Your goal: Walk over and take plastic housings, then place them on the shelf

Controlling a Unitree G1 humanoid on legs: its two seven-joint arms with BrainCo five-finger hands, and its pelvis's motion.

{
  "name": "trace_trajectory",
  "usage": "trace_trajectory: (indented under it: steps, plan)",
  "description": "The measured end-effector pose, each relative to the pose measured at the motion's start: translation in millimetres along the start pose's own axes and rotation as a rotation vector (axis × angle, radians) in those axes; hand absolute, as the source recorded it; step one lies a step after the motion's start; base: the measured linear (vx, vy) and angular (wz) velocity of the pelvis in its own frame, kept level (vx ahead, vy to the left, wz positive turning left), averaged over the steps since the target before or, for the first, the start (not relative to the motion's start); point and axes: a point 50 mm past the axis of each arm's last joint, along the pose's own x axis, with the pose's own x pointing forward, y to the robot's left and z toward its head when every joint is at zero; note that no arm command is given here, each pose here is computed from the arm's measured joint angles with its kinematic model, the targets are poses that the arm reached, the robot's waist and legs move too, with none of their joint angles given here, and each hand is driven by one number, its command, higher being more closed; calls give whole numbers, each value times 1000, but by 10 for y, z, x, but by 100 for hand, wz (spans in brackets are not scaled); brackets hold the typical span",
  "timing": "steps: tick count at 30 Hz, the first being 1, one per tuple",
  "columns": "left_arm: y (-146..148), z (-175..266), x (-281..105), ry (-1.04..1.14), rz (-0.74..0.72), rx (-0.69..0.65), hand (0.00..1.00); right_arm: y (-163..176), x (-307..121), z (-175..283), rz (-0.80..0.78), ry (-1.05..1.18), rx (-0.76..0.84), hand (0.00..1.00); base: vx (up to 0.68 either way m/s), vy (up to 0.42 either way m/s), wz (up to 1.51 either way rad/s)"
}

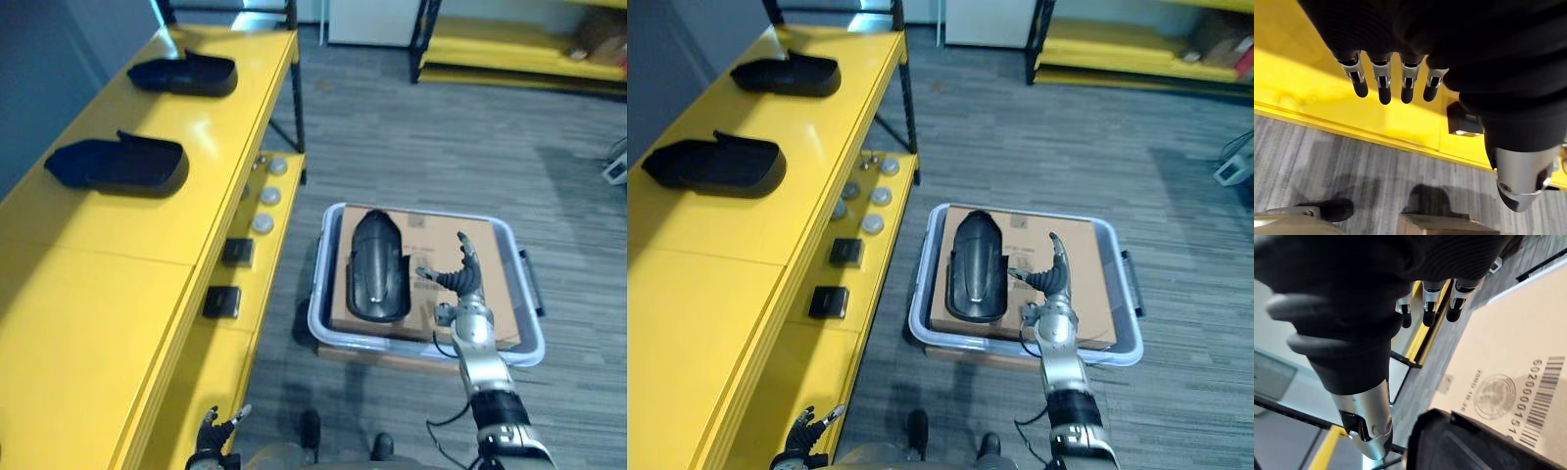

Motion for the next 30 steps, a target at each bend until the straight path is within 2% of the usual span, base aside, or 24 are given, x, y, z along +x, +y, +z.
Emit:
trace_trajectory:
  steps: [6, 14, 30]
  plan:
    - [-16, 112, 5, -48, 29, -18, 0, 25, 234, 169, -74, 45, -10, 0, 21, 11, 21]
    - [-103, 280, 48, -95, 31, -23, 0, -141, 508, 314, -182, 110, -60, 0, -5, 7, 4]
    - [-130, 421, 96, -130, 28, -16, 0, -116, 592, 452, -189, 117, -97, 0, -1, -9, 2]
